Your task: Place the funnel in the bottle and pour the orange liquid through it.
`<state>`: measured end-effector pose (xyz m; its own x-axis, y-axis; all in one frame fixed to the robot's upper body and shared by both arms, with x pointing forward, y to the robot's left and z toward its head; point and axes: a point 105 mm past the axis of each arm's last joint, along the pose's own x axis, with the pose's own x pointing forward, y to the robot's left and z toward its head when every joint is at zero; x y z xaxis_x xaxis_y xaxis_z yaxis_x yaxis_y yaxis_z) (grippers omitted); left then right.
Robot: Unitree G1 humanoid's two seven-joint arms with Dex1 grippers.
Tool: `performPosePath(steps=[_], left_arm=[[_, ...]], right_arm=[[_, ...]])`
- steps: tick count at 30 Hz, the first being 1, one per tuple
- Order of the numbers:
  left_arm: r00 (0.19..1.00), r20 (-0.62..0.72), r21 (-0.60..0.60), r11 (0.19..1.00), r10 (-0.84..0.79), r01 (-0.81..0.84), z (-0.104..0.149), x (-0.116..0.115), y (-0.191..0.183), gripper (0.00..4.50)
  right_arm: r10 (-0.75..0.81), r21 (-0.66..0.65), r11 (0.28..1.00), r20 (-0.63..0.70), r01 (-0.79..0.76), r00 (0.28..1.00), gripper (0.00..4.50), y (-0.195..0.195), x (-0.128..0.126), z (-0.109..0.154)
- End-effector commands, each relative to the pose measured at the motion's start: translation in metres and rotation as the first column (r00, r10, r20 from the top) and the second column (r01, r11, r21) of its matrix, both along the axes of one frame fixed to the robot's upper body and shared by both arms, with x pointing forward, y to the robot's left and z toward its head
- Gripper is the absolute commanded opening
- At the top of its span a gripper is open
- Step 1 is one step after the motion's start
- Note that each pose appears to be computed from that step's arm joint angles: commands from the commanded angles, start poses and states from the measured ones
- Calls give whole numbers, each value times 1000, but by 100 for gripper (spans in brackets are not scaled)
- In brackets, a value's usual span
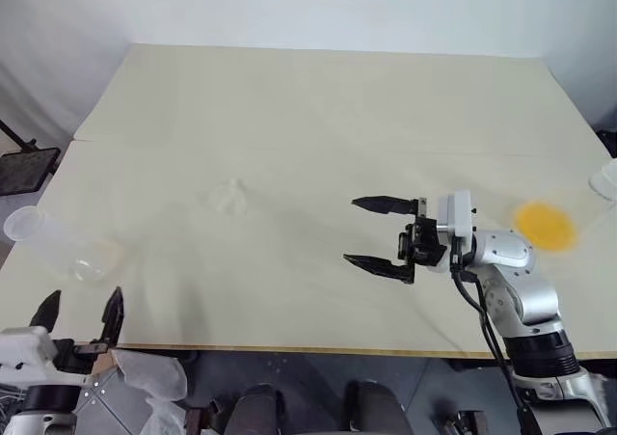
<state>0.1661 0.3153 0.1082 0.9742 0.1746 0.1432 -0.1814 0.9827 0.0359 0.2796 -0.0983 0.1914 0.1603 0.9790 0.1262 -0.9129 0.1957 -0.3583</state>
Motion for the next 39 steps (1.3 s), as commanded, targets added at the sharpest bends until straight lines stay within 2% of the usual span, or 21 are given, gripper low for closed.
performPosePath(steps=[1,13,16,23,29,39], left_arm=[[995,52,-7,997,81,-81,13,-8,8,450],[972,144,-66,982,183,-175,57,28,18,450],[956,147,-97,965,256,-243,62,31,26,450],[923,94,-149,922,373,-357,55,36,50,450],[954,49,-145,948,294,-285,55,56,49,450],[963,52,-133,958,263,-254,63,71,55,450]], right_arm=[[19,8,1000,15,-19,1000,447,2,0,5],[1,1,1000,-2,-1,1000,447,-1,3,-1],[-16,3,1000,-1,16,1000,447,-2,4,-2],[-52,9,999,-1,52,999,447,-7,4,-3],[-60,12,998,0,60,998,447,-7,2,-4],[-79,20,997,3,79,997,447,-7,2,-4]])
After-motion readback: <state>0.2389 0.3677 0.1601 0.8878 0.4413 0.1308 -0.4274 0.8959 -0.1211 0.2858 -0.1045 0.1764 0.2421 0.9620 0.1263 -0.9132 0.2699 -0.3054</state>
